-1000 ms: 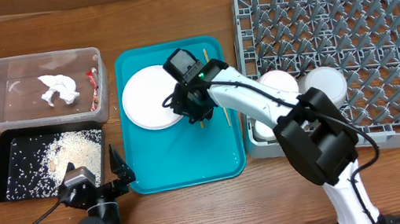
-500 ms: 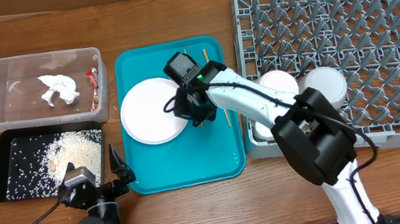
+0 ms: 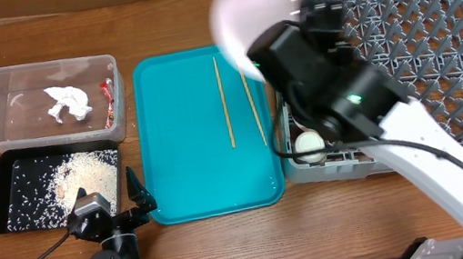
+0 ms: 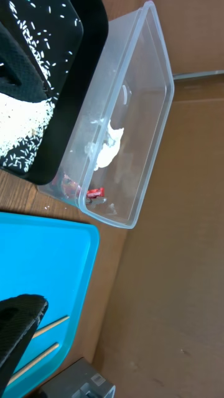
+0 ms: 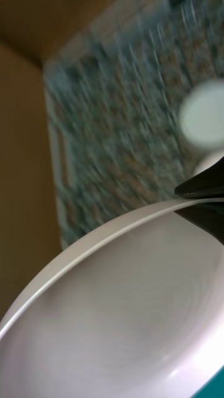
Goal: Sort waste into correct bins and load items into the dishwasher
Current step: 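Carry the white plate to the back of the dish rack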
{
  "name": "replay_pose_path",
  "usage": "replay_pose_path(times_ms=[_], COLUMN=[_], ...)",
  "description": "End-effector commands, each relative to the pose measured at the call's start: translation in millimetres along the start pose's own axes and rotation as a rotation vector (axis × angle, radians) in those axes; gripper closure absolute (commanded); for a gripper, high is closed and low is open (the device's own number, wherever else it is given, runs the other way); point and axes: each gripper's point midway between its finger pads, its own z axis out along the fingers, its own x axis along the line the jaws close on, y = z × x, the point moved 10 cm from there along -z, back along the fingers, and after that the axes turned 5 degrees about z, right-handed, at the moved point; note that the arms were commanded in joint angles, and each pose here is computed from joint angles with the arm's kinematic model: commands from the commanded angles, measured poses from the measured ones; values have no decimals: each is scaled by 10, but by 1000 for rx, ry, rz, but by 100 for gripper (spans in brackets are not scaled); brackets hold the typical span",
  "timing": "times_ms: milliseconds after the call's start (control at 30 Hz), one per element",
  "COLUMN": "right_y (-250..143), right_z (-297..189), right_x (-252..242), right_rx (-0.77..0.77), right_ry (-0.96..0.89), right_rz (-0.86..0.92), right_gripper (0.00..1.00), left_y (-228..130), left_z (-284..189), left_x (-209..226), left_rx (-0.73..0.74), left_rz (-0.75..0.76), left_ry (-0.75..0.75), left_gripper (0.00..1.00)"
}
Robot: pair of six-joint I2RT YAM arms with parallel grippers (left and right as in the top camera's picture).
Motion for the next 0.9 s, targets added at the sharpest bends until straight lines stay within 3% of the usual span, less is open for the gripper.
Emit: replay_pose_path(times_ms=[0, 400, 700, 867], right_y=[302, 121, -334, -403], right_z=[-46, 1164, 1694, 1686], right_x=[-353, -533, -280, -256], right_rx=[-347, -88, 143, 212], right_ry=[-406, -639, -515, -461], right_rz=[-32, -226, -290, -295], right_gripper=[96, 96, 96, 84], left_y=[3, 3, 3, 3], left_z=[-3, -3, -3, -3], left_x=[10, 10, 10, 10], left_rx=[-10, -10, -10, -10], left_rz=[10, 10, 10, 10], left_ry=[7, 7, 6, 7], left_gripper=[0, 0, 0, 0])
